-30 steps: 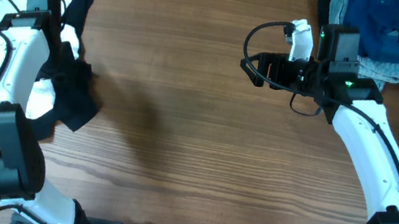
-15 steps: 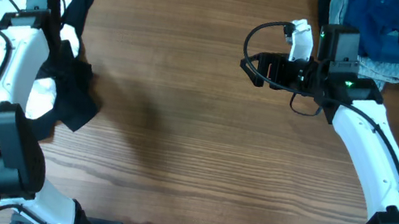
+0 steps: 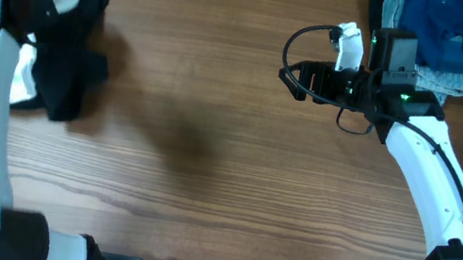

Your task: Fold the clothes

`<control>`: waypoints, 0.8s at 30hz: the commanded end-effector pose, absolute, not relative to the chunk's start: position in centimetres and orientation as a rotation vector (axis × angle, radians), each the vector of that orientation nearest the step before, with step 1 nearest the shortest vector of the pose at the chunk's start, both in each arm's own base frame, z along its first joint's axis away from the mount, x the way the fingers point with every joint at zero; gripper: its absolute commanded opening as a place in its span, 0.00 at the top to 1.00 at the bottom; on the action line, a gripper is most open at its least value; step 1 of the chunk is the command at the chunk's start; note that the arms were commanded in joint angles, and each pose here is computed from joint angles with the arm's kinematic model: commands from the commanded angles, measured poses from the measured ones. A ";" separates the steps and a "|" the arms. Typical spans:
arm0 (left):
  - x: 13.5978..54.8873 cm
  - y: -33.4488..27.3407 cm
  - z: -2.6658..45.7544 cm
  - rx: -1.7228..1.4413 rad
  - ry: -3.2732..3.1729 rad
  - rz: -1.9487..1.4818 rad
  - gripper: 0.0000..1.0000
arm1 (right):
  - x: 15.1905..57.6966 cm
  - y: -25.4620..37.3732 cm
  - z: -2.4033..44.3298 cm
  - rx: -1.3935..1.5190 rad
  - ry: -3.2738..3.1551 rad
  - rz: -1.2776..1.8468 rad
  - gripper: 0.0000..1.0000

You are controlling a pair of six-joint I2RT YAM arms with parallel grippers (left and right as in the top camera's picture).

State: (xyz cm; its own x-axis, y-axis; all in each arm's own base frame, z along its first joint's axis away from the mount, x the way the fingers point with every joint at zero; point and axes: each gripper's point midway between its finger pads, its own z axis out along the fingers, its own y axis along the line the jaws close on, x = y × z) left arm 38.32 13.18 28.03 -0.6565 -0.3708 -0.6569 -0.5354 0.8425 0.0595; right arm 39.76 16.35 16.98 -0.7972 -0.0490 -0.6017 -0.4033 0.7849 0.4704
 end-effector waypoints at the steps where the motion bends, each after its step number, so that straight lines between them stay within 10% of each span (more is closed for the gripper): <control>1: 37.3 12.6 33.5 -0.637 2.202 0.281 0.92 | 40.1 16.8 17.5 -0.342 2.381 0.822 0.01; 8: 36.1 12.4 34.6 -0.635 2.181 0.279 0.79 | 40.0 16.8 17.3 -0.339 2.390 0.823 0.01; 12: 36.2 12.4 33.3 -0.640 2.233 0.284 0.96 | 39.8 16.7 17.2 -0.338 2.398 0.824 0.01; 21: 35.3 9.5 23.2 -0.639 2.667 0.127 0.66 | 39.7 16.7 17.2 -0.336 2.404 0.825 0.01; 24: 34.1 9.1 18.6 -0.664 2.822 0.124 0.73 | 39.7 16.7 17.2 -0.337 2.404 0.824 0.01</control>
